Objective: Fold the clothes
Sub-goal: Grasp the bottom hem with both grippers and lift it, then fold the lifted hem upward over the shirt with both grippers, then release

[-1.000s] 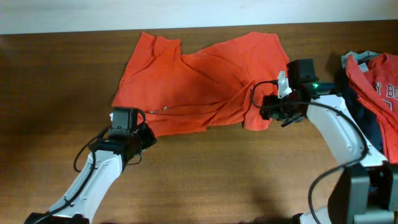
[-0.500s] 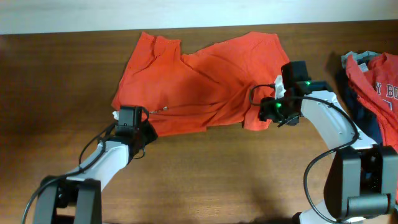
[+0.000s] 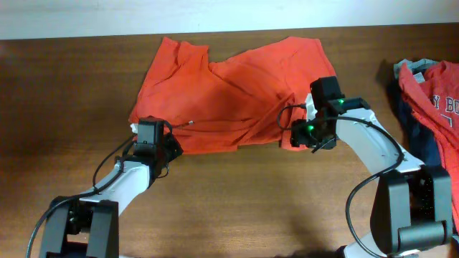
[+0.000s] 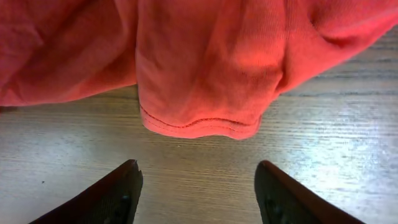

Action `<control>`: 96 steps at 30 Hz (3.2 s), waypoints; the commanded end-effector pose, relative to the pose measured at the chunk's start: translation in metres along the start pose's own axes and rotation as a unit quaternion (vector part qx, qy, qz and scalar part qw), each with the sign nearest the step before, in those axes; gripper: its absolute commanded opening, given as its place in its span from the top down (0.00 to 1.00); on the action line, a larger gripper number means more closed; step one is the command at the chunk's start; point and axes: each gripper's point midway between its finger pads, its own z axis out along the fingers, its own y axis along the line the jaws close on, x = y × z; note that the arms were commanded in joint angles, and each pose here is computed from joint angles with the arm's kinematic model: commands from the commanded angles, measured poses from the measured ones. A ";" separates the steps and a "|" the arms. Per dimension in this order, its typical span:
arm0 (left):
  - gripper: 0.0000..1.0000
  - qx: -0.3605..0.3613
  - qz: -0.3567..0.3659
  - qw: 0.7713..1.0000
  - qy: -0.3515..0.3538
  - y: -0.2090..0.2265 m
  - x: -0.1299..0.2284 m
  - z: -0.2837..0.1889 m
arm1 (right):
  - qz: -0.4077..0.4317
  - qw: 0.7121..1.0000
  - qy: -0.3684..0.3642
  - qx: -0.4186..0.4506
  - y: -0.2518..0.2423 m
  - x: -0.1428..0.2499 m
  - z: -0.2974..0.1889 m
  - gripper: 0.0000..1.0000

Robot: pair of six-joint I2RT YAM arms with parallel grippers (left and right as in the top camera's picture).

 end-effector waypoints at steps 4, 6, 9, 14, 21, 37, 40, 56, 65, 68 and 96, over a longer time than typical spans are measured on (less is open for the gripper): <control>0.99 0.054 0.032 0.997 -0.047 -0.042 -0.043 -0.050 | -0.003 1.000 -0.005 0.014 -0.007 0.005 0.015 0.40; 0.99 0.062 0.033 0.996 -0.057 -0.047 -0.048 -0.064 | -0.012 1.000 -0.014 0.012 -0.006 0.001 0.018 0.40; 0.99 0.080 0.034 0.993 -0.082 -0.055 -0.058 -0.089 | -0.030 0.999 -0.018 0.011 -0.006 -0.004 0.026 0.40; 0.99 0.102 0.035 0.987 -0.116 -0.063 -0.068 -0.115 | -0.077 0.997 -0.019 0.008 0.008 -0.006 0.040 0.39; 0.99 0.103 0.035 0.987 -0.116 -0.063 -0.068 -0.119 | -0.110 0.993 -0.016 0.029 0.025 -0.002 0.057 0.40; 0.99 0.067 0.084 0.989 -0.099 -0.063 -0.077 -0.145 | -0.005 0.997 0.024 0.076 -0.001 -0.002 -0.013 0.96; 0.99 0.043 0.108 0.991 -0.072 -0.062 -0.080 -0.172 | 0.015 0.997 0.041 0.058 0.001 0.006 -0.054 0.96; 0.99 -0.118 0.135 0.984 -0.001 -0.002 -0.059 -0.210 | 0.066 0.988 0.100 0.095 -0.046 0.054 -0.114 0.96; 0.99 -0.134 0.100 0.985 -0.042 0.005 -0.103 -0.173 | 0.086 0.995 -0.008 0.059 -0.075 0.000 -0.103 0.96; 0.99 -0.131 0.101 0.985 -0.045 -0.002 -0.115 -0.141 | 0.077 0.995 -0.030 0.055 -0.074 -0.015 -0.099 0.96; 0.86 -0.110 0.090 0.980 -0.141 -0.025 -0.175 -0.038 | 0.056 0.993 -0.085 0.054 -0.088 -0.082 -0.038 0.92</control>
